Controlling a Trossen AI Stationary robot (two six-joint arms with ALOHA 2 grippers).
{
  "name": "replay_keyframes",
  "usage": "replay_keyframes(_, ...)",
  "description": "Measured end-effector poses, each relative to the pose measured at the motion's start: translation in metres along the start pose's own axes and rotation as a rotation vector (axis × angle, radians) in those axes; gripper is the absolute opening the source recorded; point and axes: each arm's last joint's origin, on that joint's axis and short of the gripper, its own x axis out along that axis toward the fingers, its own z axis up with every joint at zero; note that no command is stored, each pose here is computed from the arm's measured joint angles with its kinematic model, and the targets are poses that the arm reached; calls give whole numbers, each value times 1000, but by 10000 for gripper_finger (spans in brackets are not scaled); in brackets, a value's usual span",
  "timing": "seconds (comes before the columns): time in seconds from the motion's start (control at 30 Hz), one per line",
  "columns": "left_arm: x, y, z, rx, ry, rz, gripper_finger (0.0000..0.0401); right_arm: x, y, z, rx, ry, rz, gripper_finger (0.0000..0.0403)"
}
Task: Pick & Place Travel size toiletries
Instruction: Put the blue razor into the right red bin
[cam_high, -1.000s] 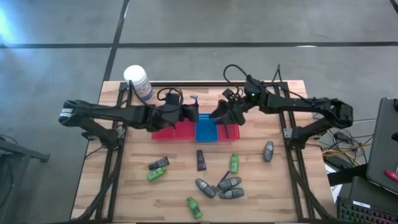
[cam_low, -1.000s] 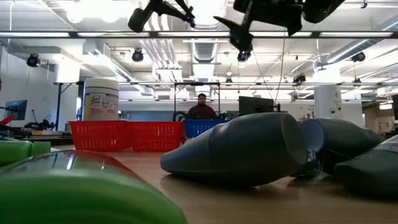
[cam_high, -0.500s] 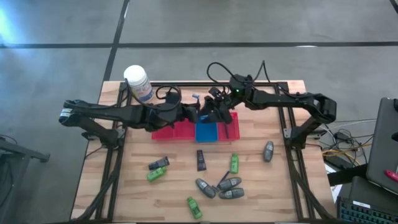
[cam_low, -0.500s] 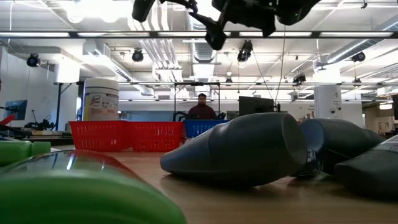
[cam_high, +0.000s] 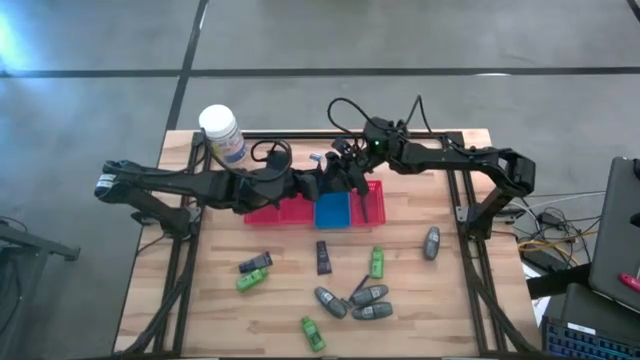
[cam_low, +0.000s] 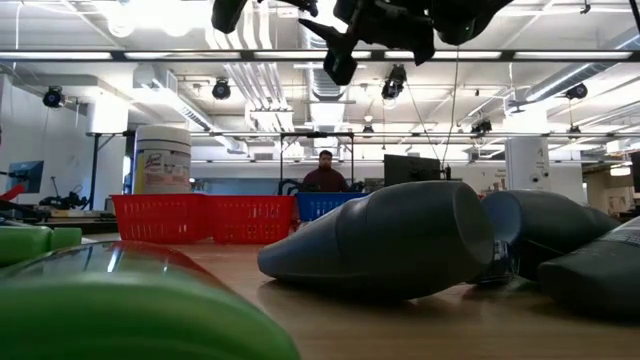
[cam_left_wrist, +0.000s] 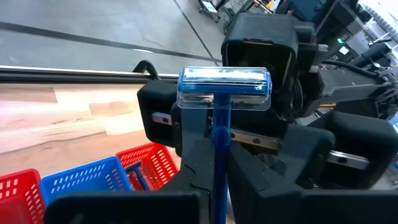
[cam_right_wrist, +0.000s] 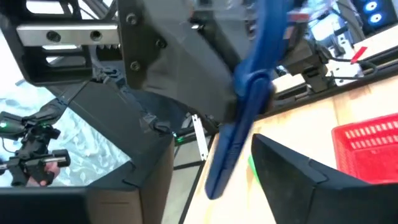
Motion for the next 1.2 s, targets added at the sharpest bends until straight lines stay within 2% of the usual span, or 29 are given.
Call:
replay_keyframes(0.17, 0, 0, 0, -1, 2, -2, 24, -1, -1, 1, -1, -8, -11, 155)
replay_keyframes(0.4, -1, -1, -2, 2, 8, -5, 28, -1, -1, 0, -20, -10, -16, 60)
replay_keyframes(0.5, -1, 0, -3, 11, 14, 4, 36, -2, -4, -1, -6, -10, -54, 27)
replay_keyframes(0.6, -1, 2, -4, 5, 20, 17, 69, -4, -7, -3, 13, -2, -97, 27)
replay_keyframes(0.7, -1, 5, -6, 8, 40, 45, 120, -6, -11, -7, 53, 11, -147, 34)
replay_keyframes(0.9, -2, 13, -10, 79, 86, 110, 205, -13, -15, -9, 133, 0, -285, 31)
replay_keyframes(1.03, -6, 28, -16, 174, 154, 228, 233, -28, -13, -20, 249, 53, -502, 31)
replay_keyframes(1.2, -9, 45, -18, 259, 228, 365, 236, -52, 0, -47, 398, 144, -745, 35)
